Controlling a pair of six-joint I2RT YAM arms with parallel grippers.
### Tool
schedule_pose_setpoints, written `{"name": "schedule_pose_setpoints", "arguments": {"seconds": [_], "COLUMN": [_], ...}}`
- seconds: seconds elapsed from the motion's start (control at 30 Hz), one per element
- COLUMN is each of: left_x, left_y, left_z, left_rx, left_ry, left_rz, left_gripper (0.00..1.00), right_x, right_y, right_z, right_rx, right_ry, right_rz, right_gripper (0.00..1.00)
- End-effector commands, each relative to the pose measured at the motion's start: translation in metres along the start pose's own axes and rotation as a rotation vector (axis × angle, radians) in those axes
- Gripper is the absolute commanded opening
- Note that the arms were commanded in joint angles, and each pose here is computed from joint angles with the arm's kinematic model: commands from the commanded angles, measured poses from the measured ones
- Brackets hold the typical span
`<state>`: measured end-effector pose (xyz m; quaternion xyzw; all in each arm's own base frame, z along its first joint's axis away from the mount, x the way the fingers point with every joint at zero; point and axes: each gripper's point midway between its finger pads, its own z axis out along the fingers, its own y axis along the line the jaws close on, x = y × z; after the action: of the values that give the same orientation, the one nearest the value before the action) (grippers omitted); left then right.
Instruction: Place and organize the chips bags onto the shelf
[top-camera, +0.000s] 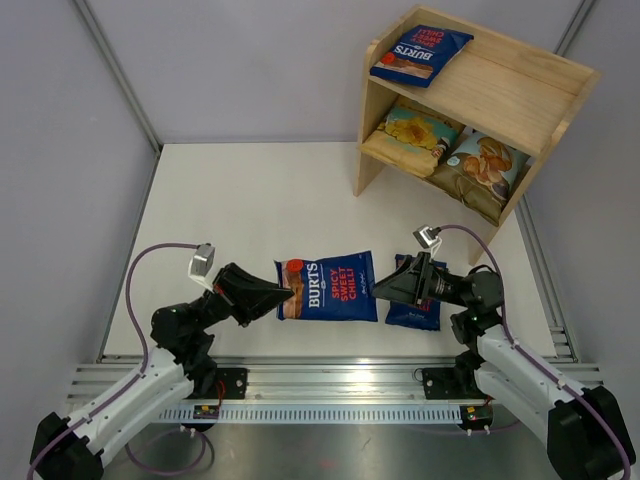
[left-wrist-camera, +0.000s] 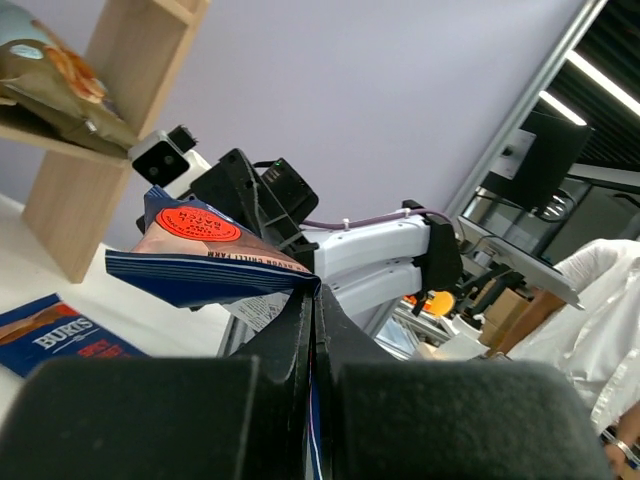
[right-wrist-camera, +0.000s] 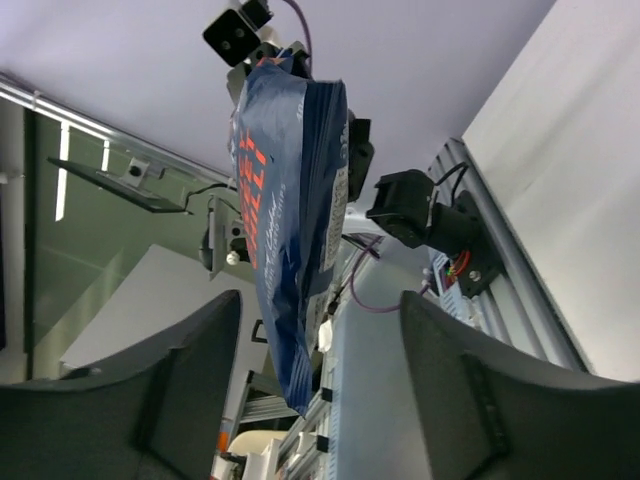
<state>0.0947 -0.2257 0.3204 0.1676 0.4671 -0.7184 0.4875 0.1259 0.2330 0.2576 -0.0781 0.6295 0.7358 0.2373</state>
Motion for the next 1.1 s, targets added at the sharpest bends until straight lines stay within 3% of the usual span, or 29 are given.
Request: {"name": "schedule_pose_setpoints", "arguments": {"seconds": [0.0,0.43,0.63,0.8,0.83,0.9,0.93,0.97,1.03,1.07], "left_x": [-0.008,-0.008,-0.005,0.001,0.001,-0.001,-0.003,0.001,-0.014,-0.014], "left_y": [-0.03,-0.038,-0.028,-0.014,-0.011,0.001,0.005,0.027,0.032,0.06], "left_z": [0.001,0.014,0.019,0.02,0.02,0.021,0.021,0.019,0.018,0.009], "left_rx": [0.142,0.228,0.208,0.147,0.134,0.06,0.026,-0.088,-0.172,-0.336], "left_ry": [-0.013,-0.006,0.01,0.032,0.035,0.041,0.04,0.057,0.025,0.028], "left_rz": [0.055,0.085,0.098,0.107,0.129,0.16,0.172,0.142,0.209,0.185], "left_gripper": [0.0,0.0,0.0,0.0,0.14,0.25,0.36,0.48,0.69,0.79], "right_x": [-0.004,0.007,0.005,-0.001,-0.005,-0.008,-0.012,-0.014,-0.022,-0.028], "right_y": [0.04,0.059,0.058,0.044,0.043,0.039,0.038,0.038,0.037,0.043], "right_z": [0.002,0.02,0.024,0.024,0.025,0.023,0.023,0.021,0.021,0.021], "right_rx": [-0.099,-0.099,-0.088,0.002,0.017,0.061,0.077,0.103,0.138,0.144], "right_ry": [0.024,0.093,0.082,0.038,0.017,-0.004,-0.026,-0.035,-0.078,-0.101], "right_rz": [-0.039,-0.016,-0.034,-0.074,-0.088,-0.113,-0.13,-0.154,-0.178,-0.199], "right_gripper": [0.68,0.55,0.36,0.08,0.04,0.0,0.0,0.0,0.0,0.0]}}
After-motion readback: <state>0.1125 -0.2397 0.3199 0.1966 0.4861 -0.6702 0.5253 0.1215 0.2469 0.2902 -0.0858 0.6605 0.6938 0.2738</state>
